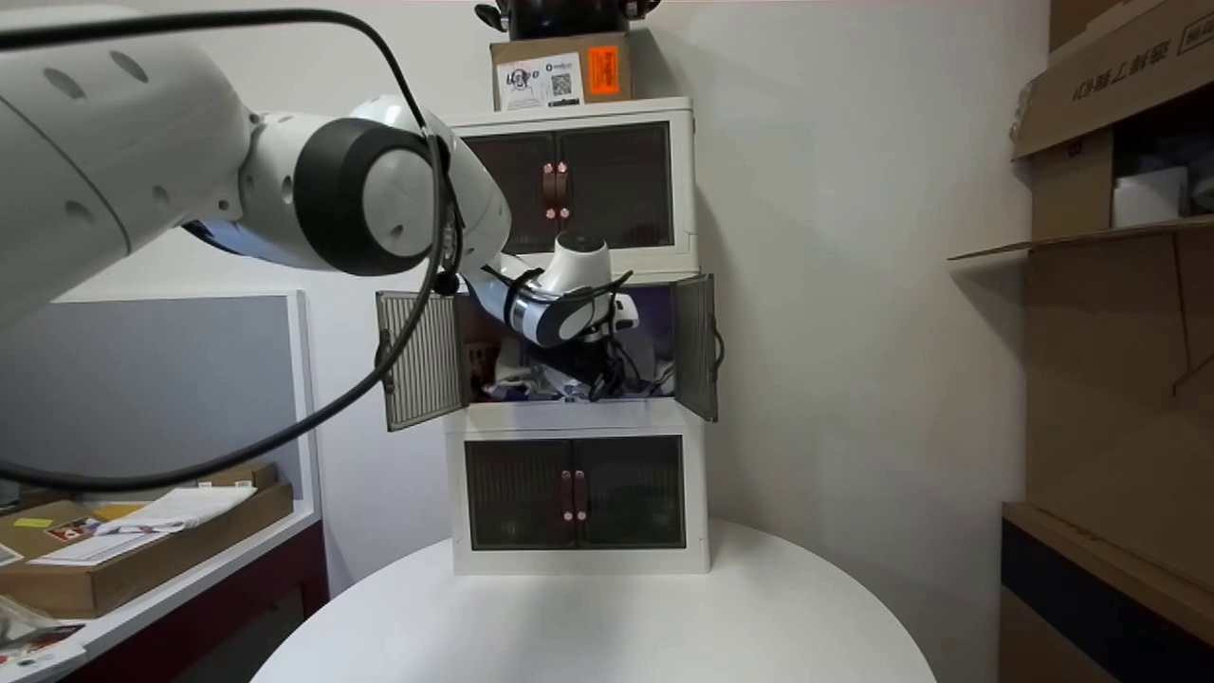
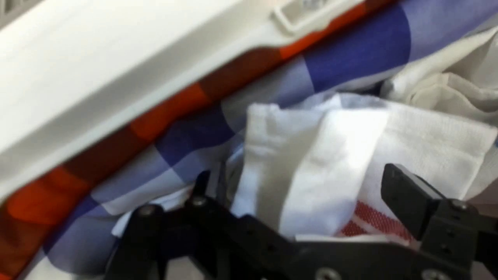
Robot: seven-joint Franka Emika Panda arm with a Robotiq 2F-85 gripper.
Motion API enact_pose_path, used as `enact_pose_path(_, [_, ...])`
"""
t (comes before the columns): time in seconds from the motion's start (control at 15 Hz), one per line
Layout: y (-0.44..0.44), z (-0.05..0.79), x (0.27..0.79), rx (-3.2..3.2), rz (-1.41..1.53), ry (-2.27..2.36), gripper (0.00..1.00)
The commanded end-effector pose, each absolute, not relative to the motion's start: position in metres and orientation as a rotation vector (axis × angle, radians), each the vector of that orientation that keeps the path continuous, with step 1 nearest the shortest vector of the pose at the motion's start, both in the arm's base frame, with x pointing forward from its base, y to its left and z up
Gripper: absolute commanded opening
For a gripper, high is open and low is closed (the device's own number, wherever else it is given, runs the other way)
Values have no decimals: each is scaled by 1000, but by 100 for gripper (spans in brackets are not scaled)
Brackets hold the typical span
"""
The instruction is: Put the towel inside the shelf in the middle
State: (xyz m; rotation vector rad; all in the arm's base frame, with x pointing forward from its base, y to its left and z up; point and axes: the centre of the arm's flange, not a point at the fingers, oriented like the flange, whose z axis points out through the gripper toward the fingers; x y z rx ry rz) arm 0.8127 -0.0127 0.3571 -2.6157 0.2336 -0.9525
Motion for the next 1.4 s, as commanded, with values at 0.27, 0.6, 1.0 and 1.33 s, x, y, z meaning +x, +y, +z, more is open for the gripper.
enact_pose_path(0.27, [11,349,724,-2683,-956,209,100])
enact_pose_path(0.6, [20,365,686,-2521,-1245,95,100])
enact_pose_path(1.0, [7,429,647,-2407,-1503,11,100])
enact_pose_path(1.33, [-51,438,623,-2548,-1247,181,100])
